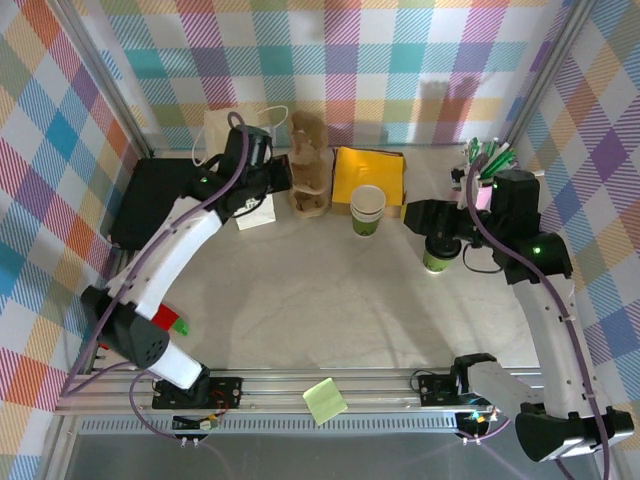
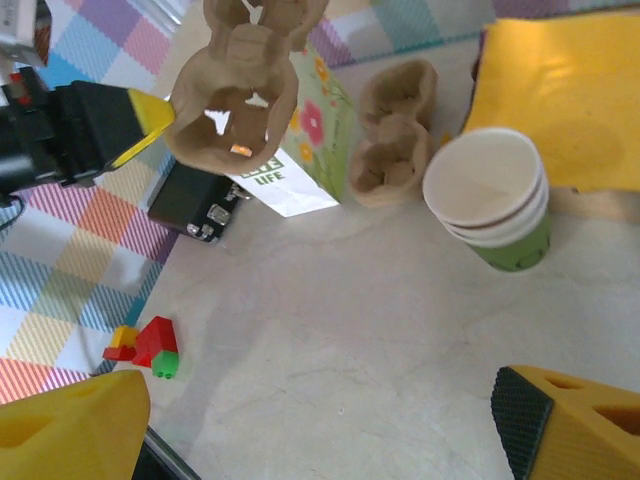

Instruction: Pack the takeout coffee

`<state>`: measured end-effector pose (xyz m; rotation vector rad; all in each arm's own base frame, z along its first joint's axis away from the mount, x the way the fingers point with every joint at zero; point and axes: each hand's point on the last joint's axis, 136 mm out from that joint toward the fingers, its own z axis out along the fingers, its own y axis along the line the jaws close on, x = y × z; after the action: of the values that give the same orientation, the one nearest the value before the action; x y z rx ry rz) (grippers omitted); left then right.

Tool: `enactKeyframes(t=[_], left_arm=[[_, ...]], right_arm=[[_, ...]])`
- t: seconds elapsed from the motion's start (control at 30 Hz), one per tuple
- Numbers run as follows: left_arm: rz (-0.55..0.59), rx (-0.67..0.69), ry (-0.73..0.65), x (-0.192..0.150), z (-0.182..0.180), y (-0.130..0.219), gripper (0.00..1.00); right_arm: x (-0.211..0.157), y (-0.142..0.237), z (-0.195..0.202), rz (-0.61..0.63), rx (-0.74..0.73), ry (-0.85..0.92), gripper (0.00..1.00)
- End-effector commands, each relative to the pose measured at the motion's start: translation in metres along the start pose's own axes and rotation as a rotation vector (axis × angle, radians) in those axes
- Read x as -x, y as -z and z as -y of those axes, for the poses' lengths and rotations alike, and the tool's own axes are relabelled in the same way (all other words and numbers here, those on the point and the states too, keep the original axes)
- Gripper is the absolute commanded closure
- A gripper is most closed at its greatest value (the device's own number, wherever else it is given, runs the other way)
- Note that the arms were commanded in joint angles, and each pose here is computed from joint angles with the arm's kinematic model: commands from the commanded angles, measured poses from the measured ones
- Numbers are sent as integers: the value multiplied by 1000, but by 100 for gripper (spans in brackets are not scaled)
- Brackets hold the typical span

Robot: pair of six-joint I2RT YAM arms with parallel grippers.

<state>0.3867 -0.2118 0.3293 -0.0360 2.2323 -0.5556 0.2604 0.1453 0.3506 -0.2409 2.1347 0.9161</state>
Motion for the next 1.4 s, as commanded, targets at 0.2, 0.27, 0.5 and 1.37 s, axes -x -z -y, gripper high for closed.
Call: enactKeyframes(t=[0.2,0.27,0.5,1.37], left_arm=[[-297,-250,-223,-83,45,77,100],[-327,-305,-236,-94,50,87,100],[-392,-393,-246,-118,53,105,100],[-391,-404,-243,-122,53,102,100]], right_arm=[[14,-25,-62,-73,21,331,13],[12,-35,-68,-104,5,384,13],[-20,-76,-87,-273,-34,596,15],[-89,-122,-70,-506,-47,675,29]])
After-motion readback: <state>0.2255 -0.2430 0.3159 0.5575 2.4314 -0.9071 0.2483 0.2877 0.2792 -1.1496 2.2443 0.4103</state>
